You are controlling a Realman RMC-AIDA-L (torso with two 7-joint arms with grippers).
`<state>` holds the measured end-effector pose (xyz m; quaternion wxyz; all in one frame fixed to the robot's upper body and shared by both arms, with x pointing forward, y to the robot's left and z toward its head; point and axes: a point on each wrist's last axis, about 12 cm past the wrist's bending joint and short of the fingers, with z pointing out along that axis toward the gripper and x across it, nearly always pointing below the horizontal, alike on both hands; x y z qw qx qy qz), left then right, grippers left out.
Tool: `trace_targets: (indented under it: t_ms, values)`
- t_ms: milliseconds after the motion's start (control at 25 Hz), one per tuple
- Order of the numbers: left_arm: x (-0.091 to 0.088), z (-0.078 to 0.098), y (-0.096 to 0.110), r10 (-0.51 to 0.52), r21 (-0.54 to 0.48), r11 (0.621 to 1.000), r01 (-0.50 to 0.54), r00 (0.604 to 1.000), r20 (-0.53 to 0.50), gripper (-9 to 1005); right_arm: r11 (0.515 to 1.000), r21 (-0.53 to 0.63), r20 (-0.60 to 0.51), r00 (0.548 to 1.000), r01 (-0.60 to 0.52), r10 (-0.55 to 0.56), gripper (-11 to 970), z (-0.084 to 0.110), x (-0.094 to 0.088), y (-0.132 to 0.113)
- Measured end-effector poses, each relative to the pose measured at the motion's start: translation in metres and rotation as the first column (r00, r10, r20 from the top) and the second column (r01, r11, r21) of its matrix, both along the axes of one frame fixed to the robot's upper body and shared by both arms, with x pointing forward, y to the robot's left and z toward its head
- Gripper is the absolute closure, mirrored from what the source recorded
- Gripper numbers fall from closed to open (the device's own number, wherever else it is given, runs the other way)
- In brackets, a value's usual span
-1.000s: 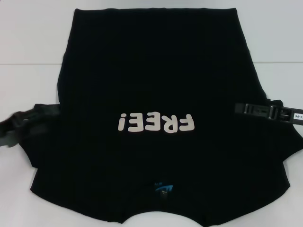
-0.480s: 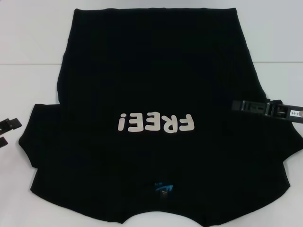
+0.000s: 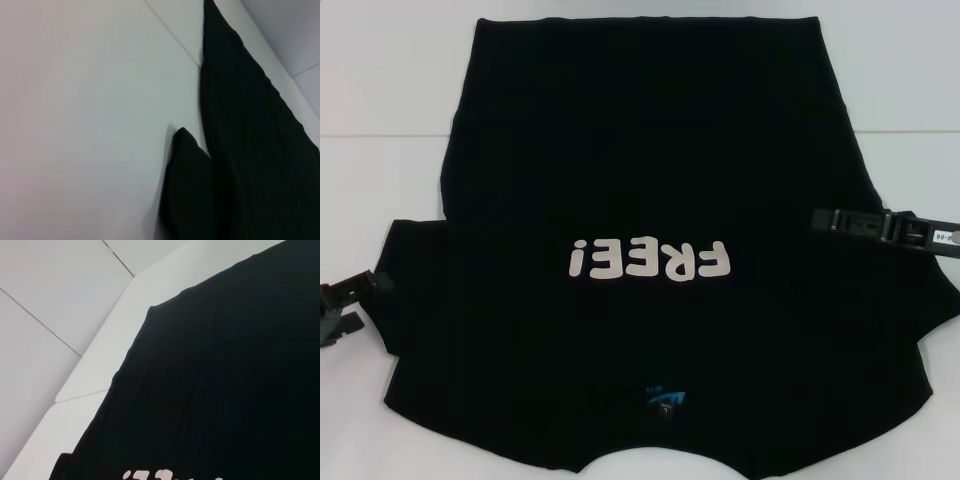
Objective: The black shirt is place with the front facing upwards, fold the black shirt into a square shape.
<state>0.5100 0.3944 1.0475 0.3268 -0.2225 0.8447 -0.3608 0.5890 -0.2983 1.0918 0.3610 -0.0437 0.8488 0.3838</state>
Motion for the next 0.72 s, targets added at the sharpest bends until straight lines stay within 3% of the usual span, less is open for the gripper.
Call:
trace_targets:
  t_ms: [720]
  values:
    - [0.012,0.001,-0.008,-0.012,-0.019,1.0,0.011,0.999,-0.036,131,1.0,0.008,-0.001,1.0,0.021,-0.021,216,-0.001,-0.002,-0.006]
